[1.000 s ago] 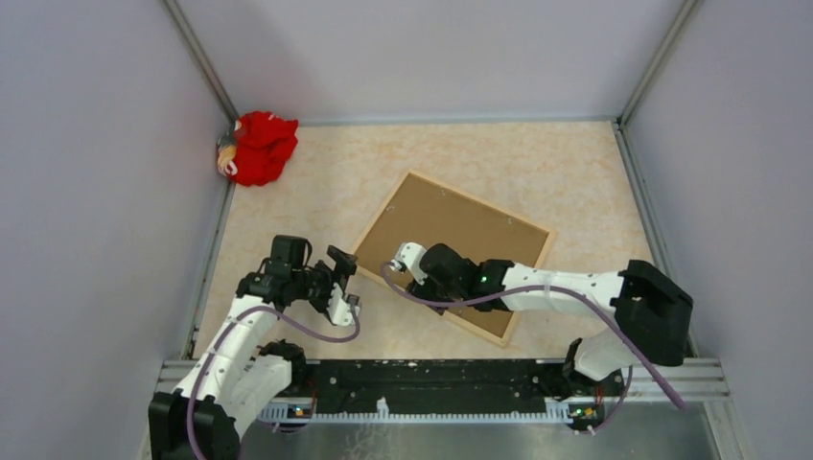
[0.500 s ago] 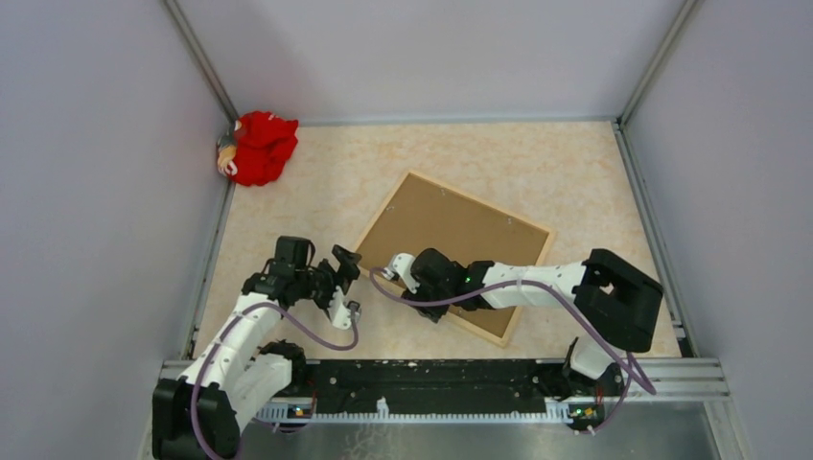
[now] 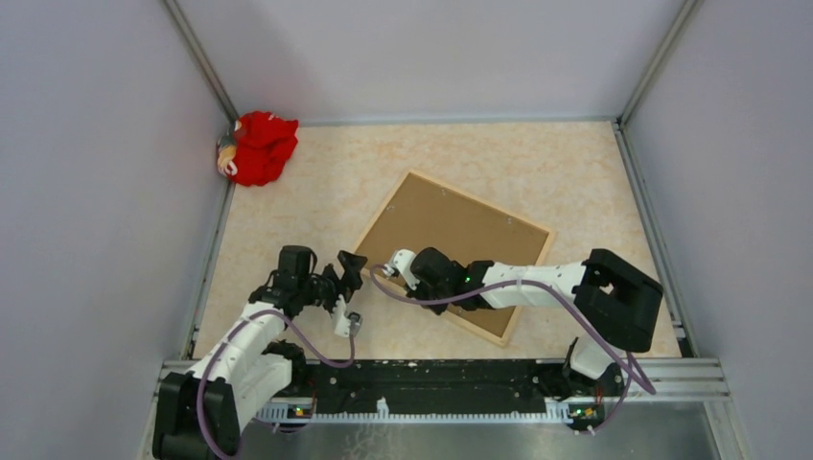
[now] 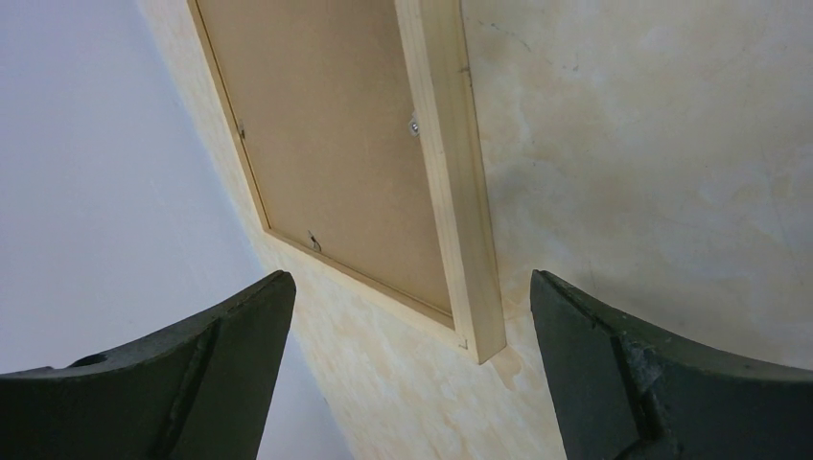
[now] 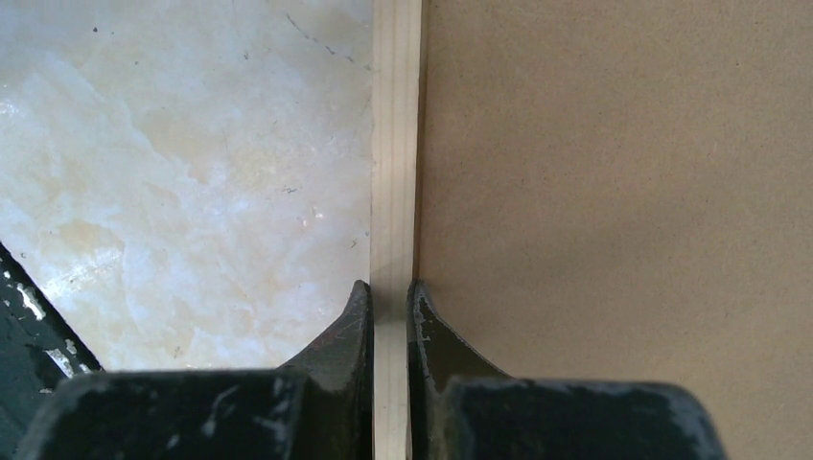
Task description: Put the photo into the frame
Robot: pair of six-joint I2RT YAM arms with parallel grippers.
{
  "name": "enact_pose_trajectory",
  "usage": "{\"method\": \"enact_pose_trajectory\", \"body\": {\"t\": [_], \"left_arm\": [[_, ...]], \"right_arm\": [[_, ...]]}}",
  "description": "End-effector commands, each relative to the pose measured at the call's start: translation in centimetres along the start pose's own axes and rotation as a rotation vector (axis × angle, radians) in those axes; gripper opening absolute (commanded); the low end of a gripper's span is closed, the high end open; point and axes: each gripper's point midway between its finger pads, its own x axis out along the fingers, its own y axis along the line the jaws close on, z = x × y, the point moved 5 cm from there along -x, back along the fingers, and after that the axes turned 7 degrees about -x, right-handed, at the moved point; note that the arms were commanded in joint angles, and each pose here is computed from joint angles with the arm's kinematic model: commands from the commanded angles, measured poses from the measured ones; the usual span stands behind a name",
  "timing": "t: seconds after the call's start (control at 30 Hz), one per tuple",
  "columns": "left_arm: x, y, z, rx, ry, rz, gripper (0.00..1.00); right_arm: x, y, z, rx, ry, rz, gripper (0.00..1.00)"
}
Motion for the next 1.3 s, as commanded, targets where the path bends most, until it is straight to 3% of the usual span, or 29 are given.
{"method": "enact_pose_trajectory", "body": {"t": [0.0,0.13,0.27,0.53,0.7,0.8,0.83,0.87,0.9,0.93,1.27], "left_arm": [[1.0,0.5,0.6,0.145,-0.061,0.076,0.99],[1.2,-0.3,0.7,0.157,-0.076,0.033,0.99],[1.0,0.8,0.6,0.134,-0.073,0.092,0.97],[0.3,3.3,0.6,0.158,-0.058,0.234,0.70],[-0.5,4.9,0.5,0.080,-0.054,0.269,0.44],[-1.0,5.7,0.8,-0.007,-0.081,0.259,0.33],[-1.1,5.8,0.9,-0.033,-0.088,0.251,0.30],[-1.2,6.0,1.0,-0.053,-0.095,0.243,0.29],[-1.3,6.0,1.0,-0.077,-0.101,0.235,0.28],[-1.4,6.3,1.1,-0.095,-0.108,0.230,0.26],[-2.9,9.1,2.1,-0.243,-0.173,0.160,0.18]], "right_arm": [[-1.7,-1.1,4.3,0.021,-0.133,-0.036,0.00],[-4.0,-1.3,6.7,0.034,-0.213,-0.028,0.00],[-5.6,-1.2,8.3,0.037,-0.254,-0.001,0.00],[-8.1,-1.2,10.2,0.037,-0.316,0.022,0.00],[-8.6,-1.4,10.2,0.070,-0.316,0.002,0.00],[-8.8,-2.0,10.3,0.060,-0.305,-0.041,0.00],[-8.9,-2.2,10.3,0.045,-0.298,-0.049,0.10],[-9.1,-2.4,10.3,0.025,-0.285,-0.062,0.42],[-9.5,-2.5,10.4,0.018,-0.283,-0.070,0.89],[-9.9,-2.7,10.5,0.009,-0.289,-0.086,0.98],[-12.2,-2.2,9.1,-0.197,-0.243,-0.322,0.99]]}}
